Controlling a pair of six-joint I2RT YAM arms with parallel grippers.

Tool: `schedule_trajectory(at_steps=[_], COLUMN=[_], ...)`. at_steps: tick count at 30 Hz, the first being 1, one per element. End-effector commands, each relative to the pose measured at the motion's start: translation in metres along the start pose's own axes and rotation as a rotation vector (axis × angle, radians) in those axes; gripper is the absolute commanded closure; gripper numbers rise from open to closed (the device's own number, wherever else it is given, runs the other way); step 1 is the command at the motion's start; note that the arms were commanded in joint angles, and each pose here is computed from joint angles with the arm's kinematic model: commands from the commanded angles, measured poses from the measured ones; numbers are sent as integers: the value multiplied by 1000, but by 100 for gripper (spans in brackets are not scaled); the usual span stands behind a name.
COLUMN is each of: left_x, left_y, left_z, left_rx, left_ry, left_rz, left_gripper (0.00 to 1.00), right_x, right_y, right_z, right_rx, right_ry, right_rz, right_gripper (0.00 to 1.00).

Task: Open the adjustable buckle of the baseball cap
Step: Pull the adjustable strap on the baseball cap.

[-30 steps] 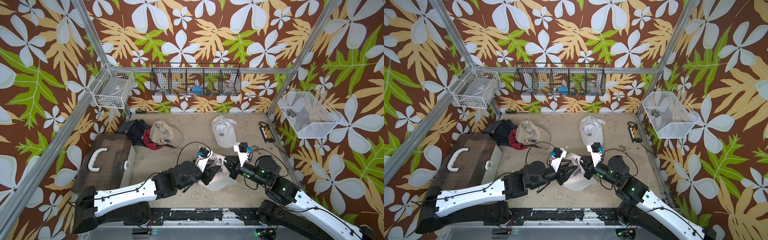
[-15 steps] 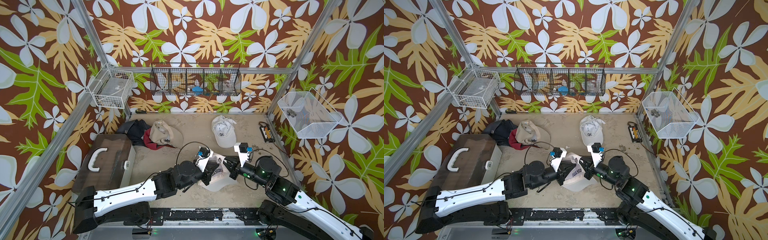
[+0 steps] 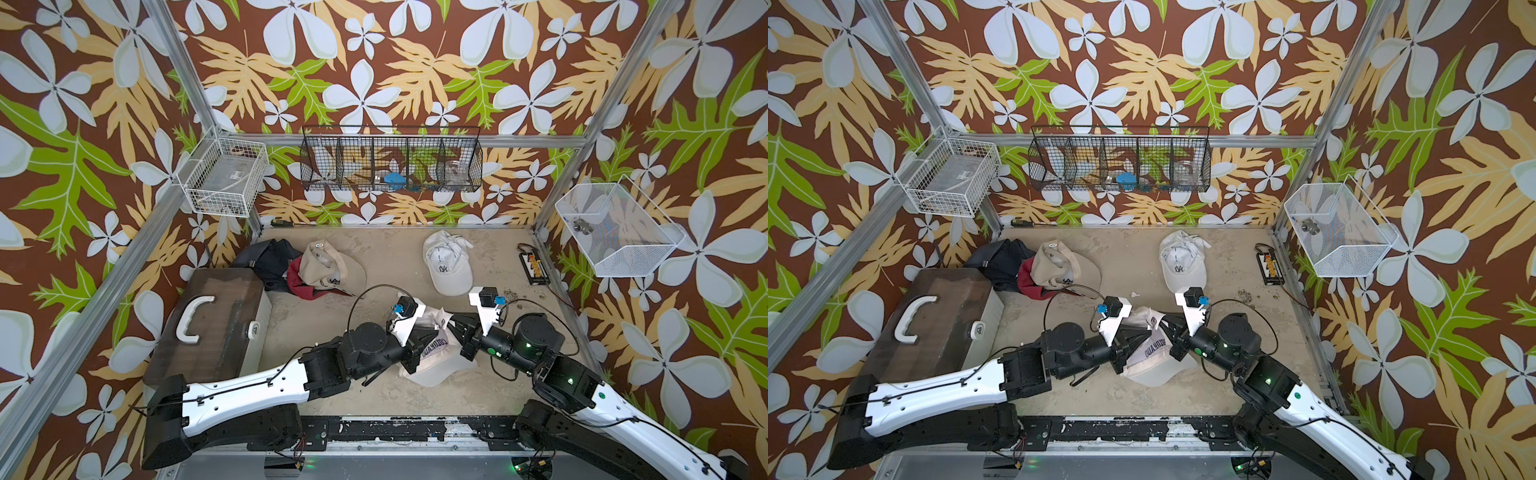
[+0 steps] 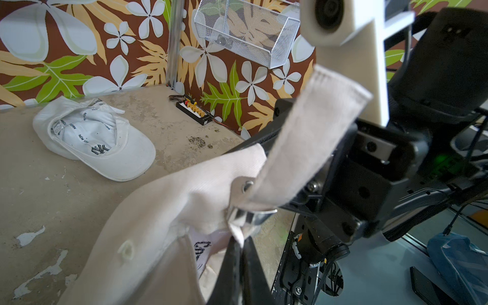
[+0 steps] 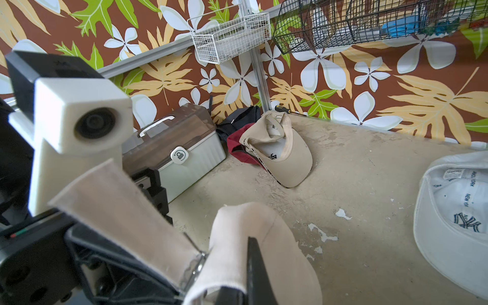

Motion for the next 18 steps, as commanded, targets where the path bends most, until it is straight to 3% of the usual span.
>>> schedule_trajectory(at_steps=[1,18], left_x=[-6,-24], left_y=[3,19], left_z=[-7,-14], left_rx=[42,28], left_ry=[17,14], left_rz=[-12,-9], left_gripper=[100,100], right_x=[2,18], right_y=[2,-6], right_z=[-2,-6], right_rx=[16,26], right_ry=[42,106], right_rz=[0,85], right_gripper=[100,100])
Point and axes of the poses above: each gripper's point midway between its finger pads, its own y axis back along the fingers, its own z axis along the line the jaws close on, x = y × z, the point moved 6 cm from there along y, back along the fingers, and after that the axes turned 7 degrees about y, right-handed, at the moved point
